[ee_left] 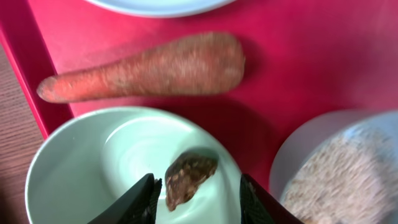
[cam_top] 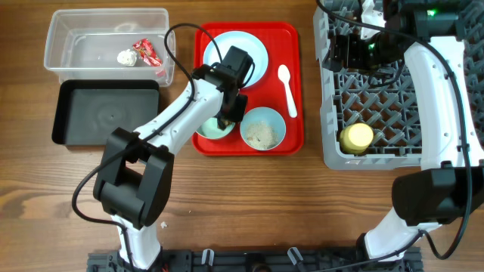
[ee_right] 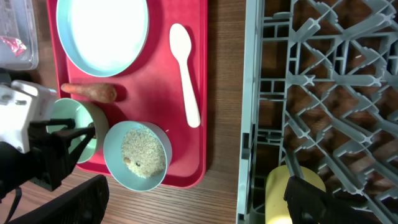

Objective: Sort waste into correct bins and load items into the dishwasher rack
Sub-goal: 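Lift the mint bowl and tip the brown scrap onto the black tray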

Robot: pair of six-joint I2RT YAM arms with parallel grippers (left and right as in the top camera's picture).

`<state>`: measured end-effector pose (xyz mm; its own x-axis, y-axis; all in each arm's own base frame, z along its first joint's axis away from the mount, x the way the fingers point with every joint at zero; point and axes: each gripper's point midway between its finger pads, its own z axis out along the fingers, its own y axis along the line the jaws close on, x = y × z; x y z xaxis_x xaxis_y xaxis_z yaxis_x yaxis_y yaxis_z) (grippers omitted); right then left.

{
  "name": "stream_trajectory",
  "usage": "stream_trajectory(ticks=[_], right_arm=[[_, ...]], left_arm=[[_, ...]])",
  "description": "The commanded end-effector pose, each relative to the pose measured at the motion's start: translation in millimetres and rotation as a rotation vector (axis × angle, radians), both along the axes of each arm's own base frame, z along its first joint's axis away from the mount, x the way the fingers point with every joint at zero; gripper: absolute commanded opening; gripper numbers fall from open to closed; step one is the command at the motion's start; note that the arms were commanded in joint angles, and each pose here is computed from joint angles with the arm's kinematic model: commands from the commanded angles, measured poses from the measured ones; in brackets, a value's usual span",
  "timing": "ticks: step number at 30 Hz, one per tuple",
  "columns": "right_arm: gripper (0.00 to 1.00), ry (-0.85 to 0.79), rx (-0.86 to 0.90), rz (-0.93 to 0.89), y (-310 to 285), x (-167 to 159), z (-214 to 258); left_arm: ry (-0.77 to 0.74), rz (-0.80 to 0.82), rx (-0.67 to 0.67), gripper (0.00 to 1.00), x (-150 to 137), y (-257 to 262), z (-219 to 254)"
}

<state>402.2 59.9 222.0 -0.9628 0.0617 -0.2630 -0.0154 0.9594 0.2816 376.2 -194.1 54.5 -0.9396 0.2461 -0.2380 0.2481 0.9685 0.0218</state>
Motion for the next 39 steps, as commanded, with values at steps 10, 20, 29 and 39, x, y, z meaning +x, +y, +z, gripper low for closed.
stream_trajectory(ticks=[10,20,29,39], right_arm=[[0.92,-0.048,-0.014,0.022,0.8,2.4,11.6],[0.93,-0.048,-0.014,0.022,0.9,2.3,11.5],[0.93,-0.045,-0.014,0.023,0.8,1.8,11.4],[0.93,-0.046,-0.014,0.022,0.7,1.9,11.4]], left_arm=[[-0.051,0.272,-0.100,0.35,17.7,-7.6,7.9],[-0.016,0.270,-0.088,0.38,15.5,-8.7,-8.0],[0.015,0.268,-0.079,0.32,11.5,-8.7,-18.0],[0.016,0.268,-0.079,0.04,11.6,-8.8,-18.4]])
